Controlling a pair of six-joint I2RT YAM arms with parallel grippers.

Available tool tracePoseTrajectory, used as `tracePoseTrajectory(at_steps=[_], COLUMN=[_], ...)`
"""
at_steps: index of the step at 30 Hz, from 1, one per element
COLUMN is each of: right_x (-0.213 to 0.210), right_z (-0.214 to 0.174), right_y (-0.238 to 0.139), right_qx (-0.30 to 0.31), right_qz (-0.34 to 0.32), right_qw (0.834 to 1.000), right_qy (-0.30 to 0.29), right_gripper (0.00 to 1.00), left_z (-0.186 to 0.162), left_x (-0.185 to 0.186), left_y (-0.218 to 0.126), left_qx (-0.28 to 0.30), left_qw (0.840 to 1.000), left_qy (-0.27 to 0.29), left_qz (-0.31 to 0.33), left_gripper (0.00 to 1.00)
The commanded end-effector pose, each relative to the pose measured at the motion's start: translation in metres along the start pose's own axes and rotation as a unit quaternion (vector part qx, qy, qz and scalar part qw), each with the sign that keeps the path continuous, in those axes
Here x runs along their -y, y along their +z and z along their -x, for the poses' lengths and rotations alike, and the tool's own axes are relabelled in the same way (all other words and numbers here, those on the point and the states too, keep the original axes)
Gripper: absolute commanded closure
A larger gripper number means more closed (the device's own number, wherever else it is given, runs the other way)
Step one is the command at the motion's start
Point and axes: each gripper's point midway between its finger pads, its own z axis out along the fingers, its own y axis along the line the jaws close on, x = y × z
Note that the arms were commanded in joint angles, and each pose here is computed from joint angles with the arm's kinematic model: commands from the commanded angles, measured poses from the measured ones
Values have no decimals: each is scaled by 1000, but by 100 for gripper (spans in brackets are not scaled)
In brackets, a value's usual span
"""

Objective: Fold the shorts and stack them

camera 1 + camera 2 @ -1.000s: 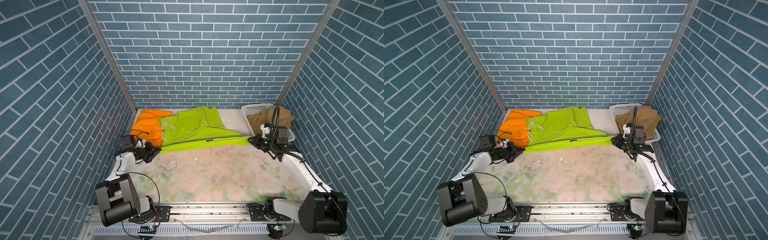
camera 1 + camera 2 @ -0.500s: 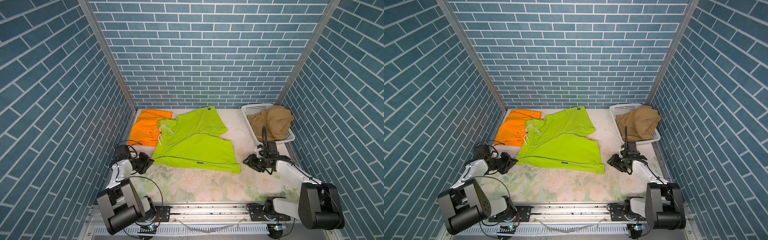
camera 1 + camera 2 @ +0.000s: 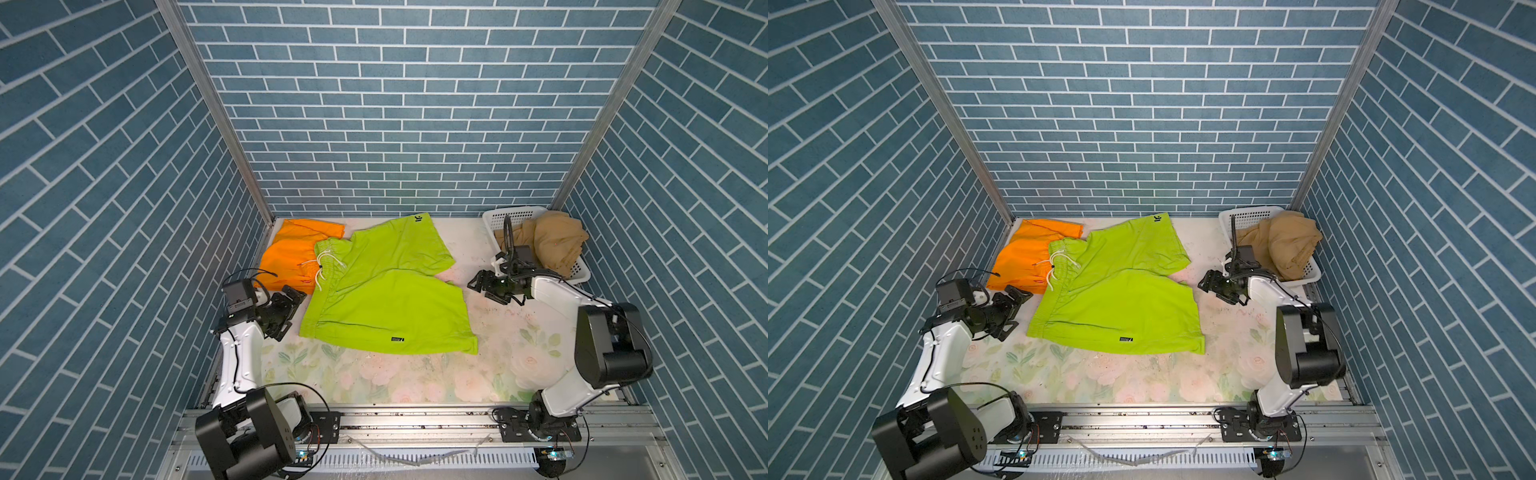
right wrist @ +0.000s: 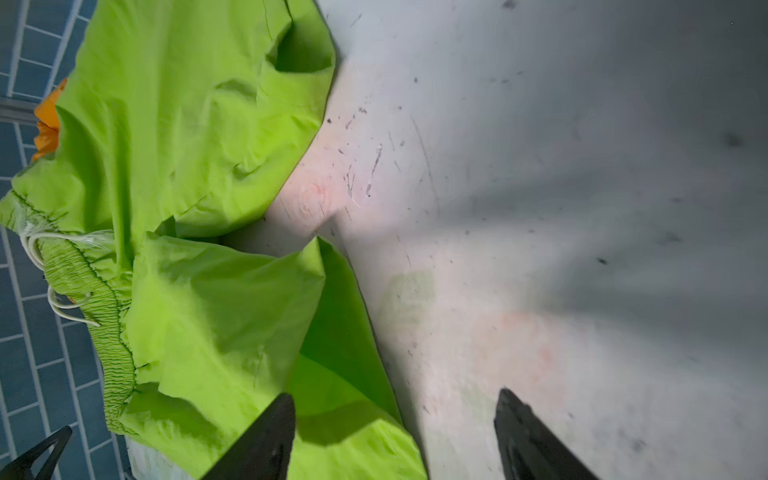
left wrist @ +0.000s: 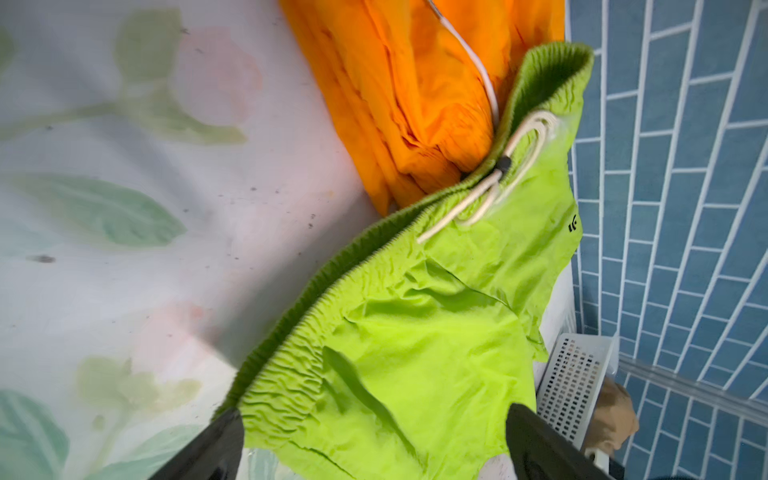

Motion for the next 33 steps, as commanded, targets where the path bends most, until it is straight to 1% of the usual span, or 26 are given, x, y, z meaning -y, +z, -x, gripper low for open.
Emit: tracePoseTrajectory(at_steps=[1, 3, 4, 6, 9, 11, 13, 15, 17, 19, 22, 25, 27, 28, 29, 33], right_x=[-32, -41, -43, -46, -51, -54, -51, -49, -49, -51, -55, -59, -62, -60, -58, -42], right_z=[20, 22, 21, 19, 12, 4, -4, -10, -14, -12, -6, 4, 15, 20, 25, 50], right_y=[21, 34, 39, 49, 59, 61, 60, 58, 57, 57, 59, 61, 60, 59, 58, 48], right_qx=[-1, -11, -14, -17, -25, -30, -29, -30, -29, -22, -12, -2, 8, 14, 18, 40], right_qz=[47, 54, 57, 67, 91, 105, 108, 113, 121, 131, 143, 149, 151, 149, 146, 132], right_qw=[999, 998, 998, 998, 995, 993, 993, 992, 990, 988, 985, 984, 984, 984, 984, 985], right_qy=[-5, -7, -6, 3, 26, 38, 48, 57, 66, 77, 93, 99, 98, 98, 100, 104], right_gripper=[23, 23, 23, 26, 32, 36, 38, 38, 40, 44, 57, 76, 93, 97, 100, 100], left_z=[-22, -50, -62, -87, -111, -119, -122, -126, -127, -125, -121, -119, -119, -120, -121, -126], left_x=[45, 68, 73, 75, 59, 46, 36, 13, -1, -12, -28, -40, -42, -44, -44, -51], left_y=[9, 25, 33, 53, 71, 77, 77, 78, 79, 80, 79, 78, 77, 77, 77, 74], left_qx=[-16, -40, -54, -83, -112, -124, -128, -136, -142, -144, -142, -141, -139, -141, -142, -147], left_qw=[997, 993, 992, 989, 985, 984, 983, 981, 980, 981, 981, 982, 982, 981, 981, 980], left_qy=[71, 107, 113, 120, 129, 122, 125, 126, 115, 103, 87, 71, 70, 69, 69, 68], left_qz=[-6, -15, -16, -13, 13, 23, 35, 63, 76, 82, 99, 106, 109, 110, 110, 115], left_gripper=[1, 0, 0, 0, 0, 0, 1, 0, 0, 0, 0, 0, 0, 0, 0, 0])
